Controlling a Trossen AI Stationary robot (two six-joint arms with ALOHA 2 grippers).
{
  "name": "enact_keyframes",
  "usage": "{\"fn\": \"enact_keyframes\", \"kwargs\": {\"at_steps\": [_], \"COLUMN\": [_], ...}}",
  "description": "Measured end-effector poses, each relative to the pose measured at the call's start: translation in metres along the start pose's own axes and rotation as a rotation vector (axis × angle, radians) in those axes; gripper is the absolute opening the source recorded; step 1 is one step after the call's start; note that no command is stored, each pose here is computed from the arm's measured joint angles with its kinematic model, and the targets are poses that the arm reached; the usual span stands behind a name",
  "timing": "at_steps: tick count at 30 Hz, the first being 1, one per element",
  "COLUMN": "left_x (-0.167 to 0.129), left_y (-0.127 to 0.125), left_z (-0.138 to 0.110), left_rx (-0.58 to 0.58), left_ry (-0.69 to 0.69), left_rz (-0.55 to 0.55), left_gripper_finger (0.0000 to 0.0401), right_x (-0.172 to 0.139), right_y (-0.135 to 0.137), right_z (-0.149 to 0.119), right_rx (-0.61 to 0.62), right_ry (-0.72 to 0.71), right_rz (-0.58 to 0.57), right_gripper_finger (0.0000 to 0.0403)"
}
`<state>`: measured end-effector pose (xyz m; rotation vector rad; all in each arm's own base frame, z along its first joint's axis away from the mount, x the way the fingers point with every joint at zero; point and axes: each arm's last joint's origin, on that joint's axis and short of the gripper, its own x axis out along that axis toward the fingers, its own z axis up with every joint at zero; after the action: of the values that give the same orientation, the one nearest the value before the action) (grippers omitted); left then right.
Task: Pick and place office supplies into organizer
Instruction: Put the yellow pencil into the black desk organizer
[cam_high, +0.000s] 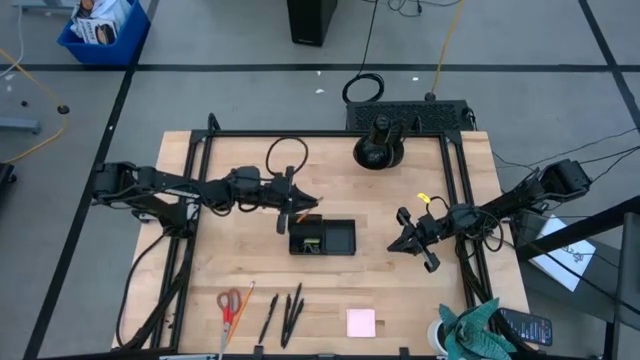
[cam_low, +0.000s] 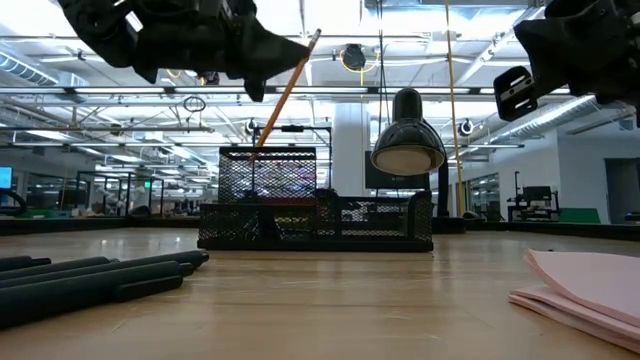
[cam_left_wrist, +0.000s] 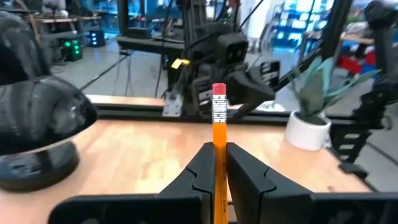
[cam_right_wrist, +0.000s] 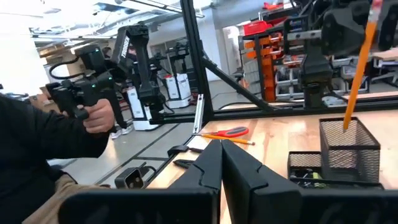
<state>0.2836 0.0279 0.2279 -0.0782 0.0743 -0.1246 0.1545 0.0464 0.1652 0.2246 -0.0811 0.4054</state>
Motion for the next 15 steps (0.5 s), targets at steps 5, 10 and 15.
{"fn": "enact_keyframes", "kwargs": {"at_steps": [5,10,15], "left_x": [0.0001,0.0013,0.0055], "left_y": [0.0007,-0.0044,-0.0075], "left_z": [-0.0045,-0.0051,-0.0081], "left_rx": [0.014,0.067,0.082], "left_ry": [0.043,0.047,0.037], "left_rz": [0.026,0.028,0.015], "left_gripper_finger": [0.0031,0.0030,0.0031], "right_x": [0.0000,0.0000,0.0000], "right_y": [0.0000,-0.0001,-0.0001], "right_z": [0.0000,0.0000,0.0000], "right_rx": [-0.022,-0.030,-0.033], "right_ry": [0.000,0.000,0.000], "right_rz": [0.001,0.000,0.000], "right_gripper_finger": [0.0000,0.0000,0.0000]}}
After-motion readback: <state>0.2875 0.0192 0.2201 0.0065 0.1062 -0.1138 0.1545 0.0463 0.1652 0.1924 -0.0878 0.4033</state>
